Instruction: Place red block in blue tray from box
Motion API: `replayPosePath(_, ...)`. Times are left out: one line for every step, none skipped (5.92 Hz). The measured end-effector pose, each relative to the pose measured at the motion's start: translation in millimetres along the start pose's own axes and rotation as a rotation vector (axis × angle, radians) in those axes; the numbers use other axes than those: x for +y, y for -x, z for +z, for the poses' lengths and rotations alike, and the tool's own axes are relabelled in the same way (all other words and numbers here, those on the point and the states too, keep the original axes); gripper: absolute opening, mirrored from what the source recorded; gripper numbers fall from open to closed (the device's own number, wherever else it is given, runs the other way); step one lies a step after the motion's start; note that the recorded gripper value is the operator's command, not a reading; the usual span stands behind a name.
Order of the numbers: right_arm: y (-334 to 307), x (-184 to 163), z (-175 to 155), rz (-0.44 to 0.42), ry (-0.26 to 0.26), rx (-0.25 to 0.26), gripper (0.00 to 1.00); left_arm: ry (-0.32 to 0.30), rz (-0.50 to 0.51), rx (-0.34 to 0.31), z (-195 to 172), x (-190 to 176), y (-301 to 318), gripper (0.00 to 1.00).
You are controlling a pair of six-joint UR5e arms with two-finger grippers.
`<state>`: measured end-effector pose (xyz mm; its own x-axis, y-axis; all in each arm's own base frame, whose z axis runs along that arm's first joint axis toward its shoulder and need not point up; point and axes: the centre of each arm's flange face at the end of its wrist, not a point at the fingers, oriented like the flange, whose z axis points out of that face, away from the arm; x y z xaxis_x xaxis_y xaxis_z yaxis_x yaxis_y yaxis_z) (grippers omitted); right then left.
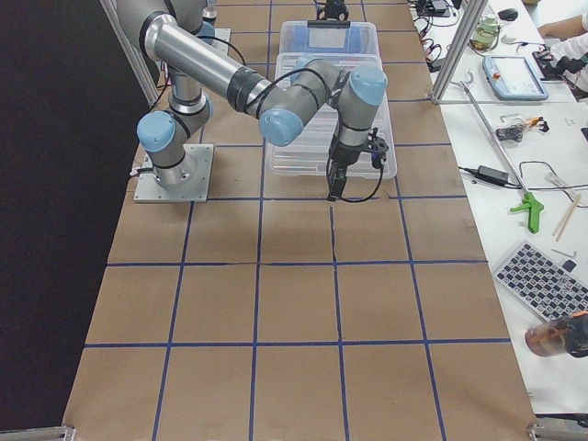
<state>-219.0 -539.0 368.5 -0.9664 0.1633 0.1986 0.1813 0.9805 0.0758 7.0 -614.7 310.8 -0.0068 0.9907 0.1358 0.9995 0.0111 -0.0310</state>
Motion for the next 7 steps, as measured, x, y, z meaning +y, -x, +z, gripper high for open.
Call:
replayPosePath(3.7,3.5,9.0,-0.001,0.006,-0.010,1.00,0.005,-0.053,0.032,-53.0,-31.8,-9.7,0.98)
replayPosePath(8.4,5.4,12.8,-0.006,0.011,-0.030,1.00,0.013,-0.149,0.054,-94.8,-62.3,-22.7,0.98)
replayPosePath(13.3,5.7,12.8,-0.012,0.006,-0.054,1.00,0.022,-0.262,0.056,-123.4,-88.5,-41.9,0.98)
replayPosePath(17.3,6.9,10.6,-0.018,0.004,-0.069,1.00,0.027,-0.407,0.047,-138.5,-105.1,-59.9,0.98)
replayPosePath(24.5,7.5,7.6,-0.030,0.002,-0.083,1.00,0.025,-0.571,0.028,-148.8,-113.7,-74.9,0.98)
replayPosePath(31.5,7.0,5.4,-0.041,-0.004,-0.097,1.00,0.020,-0.742,-0.002,-155.9,-119.2,-85.9,0.98)
replayPosePath(37.4,7.9,2.5,-0.050,-0.006,-0.106,1.00,0.006,-0.949,-0.049,-162.5,-128.7,-93.4,0.98)
